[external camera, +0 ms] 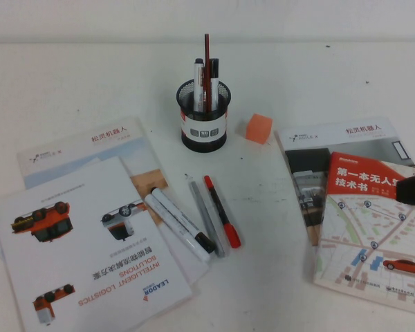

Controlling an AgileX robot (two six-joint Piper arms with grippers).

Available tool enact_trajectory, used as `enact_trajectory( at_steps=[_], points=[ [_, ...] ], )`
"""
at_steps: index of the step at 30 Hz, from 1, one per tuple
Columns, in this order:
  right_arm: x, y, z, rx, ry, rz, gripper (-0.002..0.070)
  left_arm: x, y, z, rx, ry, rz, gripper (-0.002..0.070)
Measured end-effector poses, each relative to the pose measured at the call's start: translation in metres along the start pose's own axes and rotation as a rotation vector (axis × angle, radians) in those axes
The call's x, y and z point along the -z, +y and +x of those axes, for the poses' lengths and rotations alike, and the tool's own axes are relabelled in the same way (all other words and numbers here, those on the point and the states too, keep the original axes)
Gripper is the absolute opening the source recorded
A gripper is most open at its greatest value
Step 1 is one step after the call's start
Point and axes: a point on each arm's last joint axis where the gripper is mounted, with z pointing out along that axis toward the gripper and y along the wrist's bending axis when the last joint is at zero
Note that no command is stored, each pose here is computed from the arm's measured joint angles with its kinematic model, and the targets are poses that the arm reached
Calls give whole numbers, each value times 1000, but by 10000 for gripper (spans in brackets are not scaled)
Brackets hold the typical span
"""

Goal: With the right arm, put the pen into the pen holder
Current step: Pick up the pen on the table

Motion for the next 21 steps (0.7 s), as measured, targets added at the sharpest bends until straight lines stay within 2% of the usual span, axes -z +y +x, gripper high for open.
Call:
enact_trajectory(
  at_steps=[5,9,12,17,21],
  points=[
    [-43,20,-33,155,299,10,-20,0,0,0,0,0,0,-3],
    [-79,45,-45,327,490,187,-20,0,0,0,0,0,0,-3],
    [-103,61,-58,386,540,274,-20,0,0,0,0,0,0,-2],
    [-138,78,-82,355,526,233,-20,0,0,0,0,0,0,-3],
    [-165,84,-81,330,566,197,-20,0,0,0,0,0,0,-2]
  ],
)
